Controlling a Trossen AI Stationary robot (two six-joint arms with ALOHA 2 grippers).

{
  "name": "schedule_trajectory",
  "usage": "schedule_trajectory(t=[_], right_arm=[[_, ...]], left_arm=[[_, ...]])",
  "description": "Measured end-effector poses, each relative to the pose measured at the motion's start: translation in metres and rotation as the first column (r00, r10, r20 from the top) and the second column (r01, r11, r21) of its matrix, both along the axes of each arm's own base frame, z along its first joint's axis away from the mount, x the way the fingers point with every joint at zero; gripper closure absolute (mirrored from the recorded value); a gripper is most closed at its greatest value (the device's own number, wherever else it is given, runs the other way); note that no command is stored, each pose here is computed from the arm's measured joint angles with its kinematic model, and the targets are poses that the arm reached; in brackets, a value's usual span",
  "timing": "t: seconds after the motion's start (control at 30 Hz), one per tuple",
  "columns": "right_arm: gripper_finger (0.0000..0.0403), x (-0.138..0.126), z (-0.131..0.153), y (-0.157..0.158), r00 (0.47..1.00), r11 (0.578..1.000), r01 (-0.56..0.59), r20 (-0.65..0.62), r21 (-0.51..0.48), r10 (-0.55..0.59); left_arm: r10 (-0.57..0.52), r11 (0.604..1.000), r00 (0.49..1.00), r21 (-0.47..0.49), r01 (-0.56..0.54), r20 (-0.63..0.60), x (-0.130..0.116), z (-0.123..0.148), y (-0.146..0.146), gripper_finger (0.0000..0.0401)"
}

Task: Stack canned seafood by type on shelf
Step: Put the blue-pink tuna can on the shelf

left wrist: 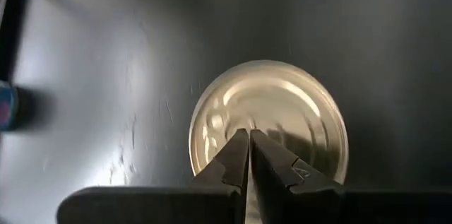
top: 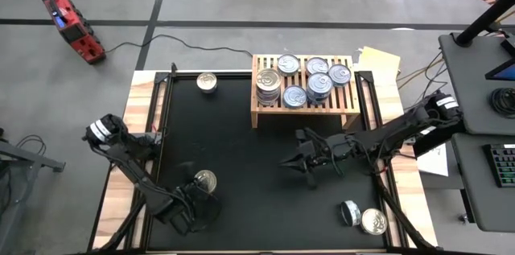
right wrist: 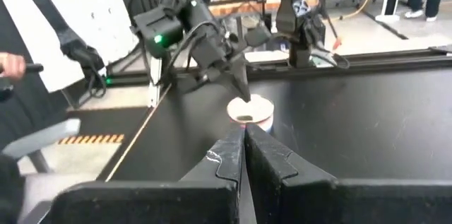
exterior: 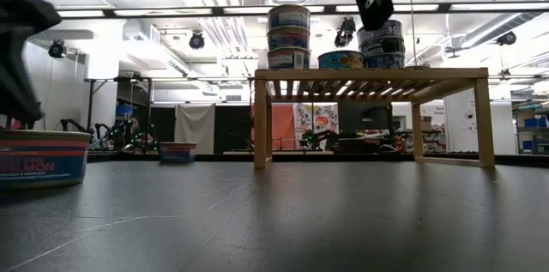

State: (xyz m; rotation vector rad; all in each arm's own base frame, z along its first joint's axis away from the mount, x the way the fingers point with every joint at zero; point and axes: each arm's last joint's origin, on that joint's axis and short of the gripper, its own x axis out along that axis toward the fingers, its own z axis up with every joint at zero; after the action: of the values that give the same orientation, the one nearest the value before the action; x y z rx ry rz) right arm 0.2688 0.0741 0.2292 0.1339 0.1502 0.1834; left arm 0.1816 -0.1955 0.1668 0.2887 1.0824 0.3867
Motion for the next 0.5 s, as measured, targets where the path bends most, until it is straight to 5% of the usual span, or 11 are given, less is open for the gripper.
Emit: schedule_trajectory(t=[0.5], right_arm=[[0.0394,0.064,-0.008,0.009,0.996,0.999,0.018,-0.087,-0.048,-0.022]], left_arm=[[-0.116,0.989,0.976,0.108,0.097,0.184,0.019,0.018,0.003,0.0401]])
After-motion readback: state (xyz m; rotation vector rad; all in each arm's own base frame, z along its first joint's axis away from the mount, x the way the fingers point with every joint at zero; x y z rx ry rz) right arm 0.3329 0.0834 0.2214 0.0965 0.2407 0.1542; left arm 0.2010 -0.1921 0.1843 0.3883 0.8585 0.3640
